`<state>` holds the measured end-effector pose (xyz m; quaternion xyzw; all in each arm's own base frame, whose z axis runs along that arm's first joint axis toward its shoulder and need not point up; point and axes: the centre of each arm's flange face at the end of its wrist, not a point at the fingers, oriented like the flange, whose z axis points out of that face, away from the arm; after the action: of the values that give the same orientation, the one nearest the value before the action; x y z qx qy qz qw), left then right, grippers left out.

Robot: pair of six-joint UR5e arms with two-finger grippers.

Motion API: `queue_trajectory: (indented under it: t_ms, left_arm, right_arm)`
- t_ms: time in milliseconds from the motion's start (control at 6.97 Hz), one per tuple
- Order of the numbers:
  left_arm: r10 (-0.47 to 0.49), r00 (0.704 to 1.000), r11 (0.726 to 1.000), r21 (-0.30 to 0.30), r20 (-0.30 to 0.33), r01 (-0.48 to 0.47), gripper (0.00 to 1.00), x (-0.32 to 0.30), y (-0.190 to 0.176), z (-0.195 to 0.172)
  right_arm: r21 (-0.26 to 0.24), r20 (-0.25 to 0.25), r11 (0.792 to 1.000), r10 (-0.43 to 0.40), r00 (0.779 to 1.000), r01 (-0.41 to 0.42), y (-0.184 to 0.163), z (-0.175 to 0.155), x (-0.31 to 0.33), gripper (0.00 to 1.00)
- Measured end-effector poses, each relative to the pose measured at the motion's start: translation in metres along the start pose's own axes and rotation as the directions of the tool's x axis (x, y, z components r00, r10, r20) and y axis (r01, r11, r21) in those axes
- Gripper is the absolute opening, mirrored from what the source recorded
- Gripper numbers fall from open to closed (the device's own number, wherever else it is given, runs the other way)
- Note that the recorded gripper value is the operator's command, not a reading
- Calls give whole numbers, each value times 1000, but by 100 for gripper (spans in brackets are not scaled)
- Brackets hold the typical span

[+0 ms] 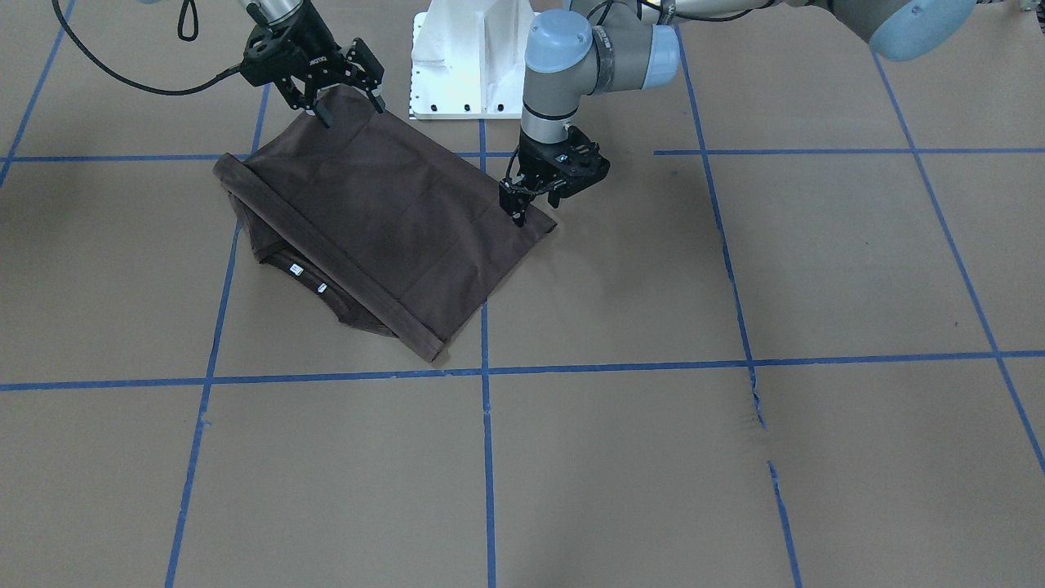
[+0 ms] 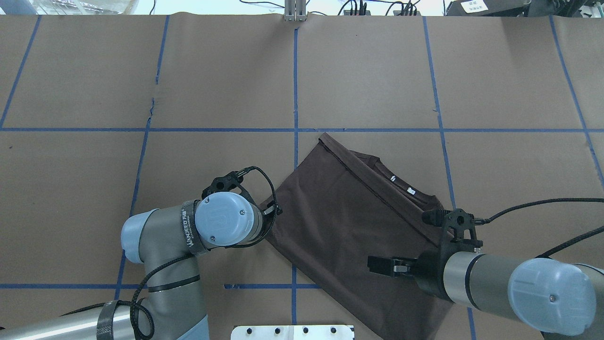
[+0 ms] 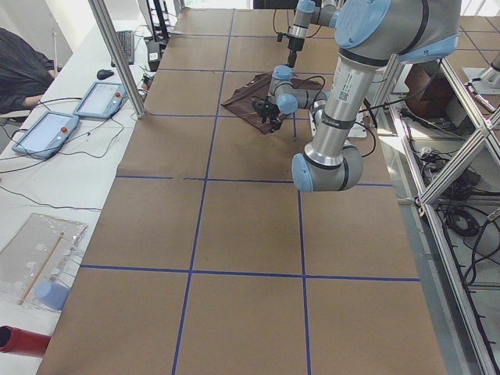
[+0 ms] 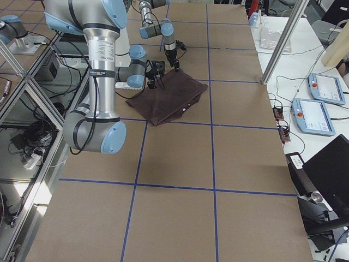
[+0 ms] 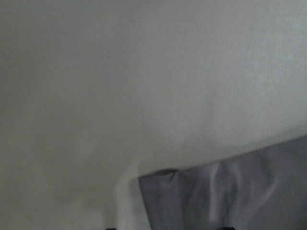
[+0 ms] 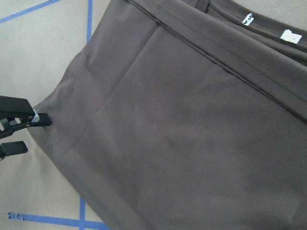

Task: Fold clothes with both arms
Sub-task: 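Grasp the shirt corner with the left gripper beside the held right corner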

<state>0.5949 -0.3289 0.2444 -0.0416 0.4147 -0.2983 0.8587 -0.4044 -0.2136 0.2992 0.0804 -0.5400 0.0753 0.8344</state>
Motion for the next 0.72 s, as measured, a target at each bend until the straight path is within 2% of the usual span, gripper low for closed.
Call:
queue_trajectory:
  t_ms: [287, 430, 574, 717]
  left_arm:
    - [4, 1000, 1000, 5, -1, -4, 76, 1, -5, 1]
    - [4, 1000, 1000, 6, 0, -4, 72, 1, -5, 2]
    - [4, 1000, 1000, 7, 2, -4, 62, 1, -6, 3]
    - [4, 1000, 1000, 8, 5, -4, 37, 0, -6, 5]
  right_arm:
    - [1, 0, 1000, 0, 1000, 0, -1, 0, 0, 100]
    - [1, 0, 1000, 1, 1000, -1, -1, 0, 0, 100]
    - [1, 0, 1000, 0, 1000, 0, -1, 0, 0, 100]
    - [1, 0, 1000, 0, 1000, 0, -1, 0, 0, 100]
